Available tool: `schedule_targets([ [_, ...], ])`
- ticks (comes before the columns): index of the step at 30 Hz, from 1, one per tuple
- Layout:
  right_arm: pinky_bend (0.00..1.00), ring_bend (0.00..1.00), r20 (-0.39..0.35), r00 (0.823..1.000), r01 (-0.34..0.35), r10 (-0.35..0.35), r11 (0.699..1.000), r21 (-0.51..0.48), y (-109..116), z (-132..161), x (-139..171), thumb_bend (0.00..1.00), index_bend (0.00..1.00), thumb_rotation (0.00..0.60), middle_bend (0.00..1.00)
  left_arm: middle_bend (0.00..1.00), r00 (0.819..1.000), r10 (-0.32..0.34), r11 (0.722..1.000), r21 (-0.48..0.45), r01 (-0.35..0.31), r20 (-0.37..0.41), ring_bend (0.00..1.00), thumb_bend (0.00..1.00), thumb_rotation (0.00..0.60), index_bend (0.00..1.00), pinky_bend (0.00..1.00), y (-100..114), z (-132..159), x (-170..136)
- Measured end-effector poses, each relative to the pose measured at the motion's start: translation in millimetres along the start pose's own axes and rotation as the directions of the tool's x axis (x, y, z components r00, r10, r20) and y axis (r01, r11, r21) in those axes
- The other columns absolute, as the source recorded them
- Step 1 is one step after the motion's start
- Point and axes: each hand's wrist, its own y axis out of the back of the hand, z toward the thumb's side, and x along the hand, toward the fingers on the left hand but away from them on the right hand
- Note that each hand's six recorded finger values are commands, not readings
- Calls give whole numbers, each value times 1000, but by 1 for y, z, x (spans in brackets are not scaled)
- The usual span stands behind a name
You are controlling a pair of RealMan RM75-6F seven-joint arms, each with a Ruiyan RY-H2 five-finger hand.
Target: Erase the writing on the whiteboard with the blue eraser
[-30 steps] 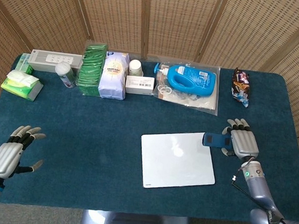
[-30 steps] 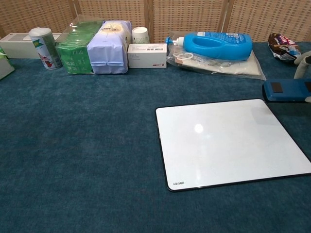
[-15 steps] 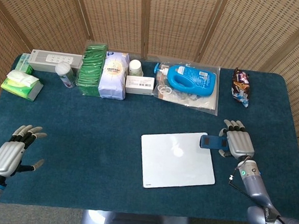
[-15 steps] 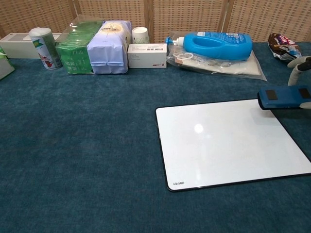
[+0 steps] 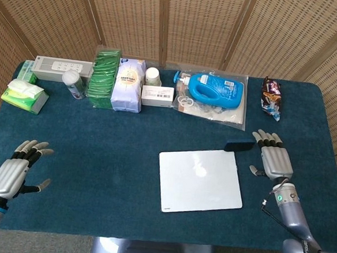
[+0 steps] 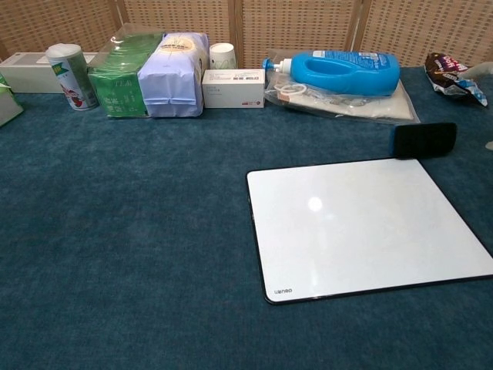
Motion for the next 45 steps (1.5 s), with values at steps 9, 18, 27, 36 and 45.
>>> schedule_targets([
  [9, 0, 0, -6, 986, 168, -168, 985, -28, 25, -12, 32, 273, 153, 600, 66, 157, 999, 29, 999, 26, -28, -26, 23, 320, 600, 233, 0, 2, -6, -8],
  [18, 0, 0, 30, 972, 233, -234, 972, 36, 29, -39, 72, 275, 250, 600, 98, 161, 995, 72, 996, 55, -68, -75, 23, 321, 600, 237, 0, 8, -20, -25],
  [27, 0, 0, 109, 965, 227, -238, 968, 104, 24, -63, 103, 278, 269, 600, 99, 164, 990, 107, 992, 69, -101, -91, 24, 320, 600, 237, 0, 10, -31, -40],
  [36, 0, 0, 166, 956, 227, -244, 967, 115, 18, -79, 126, 278, 289, 600, 99, 164, 987, 123, 992, 51, -118, -107, 24, 321, 600, 237, 0, 8, -38, -50],
  [45, 0, 0, 195, 953, 216, -234, 970, 107, 10, -85, 143, 280, 295, 600, 99, 163, 976, 211, 977, 49, -208, -54, 24, 322, 600, 238, 0, 20, -28, -57],
])
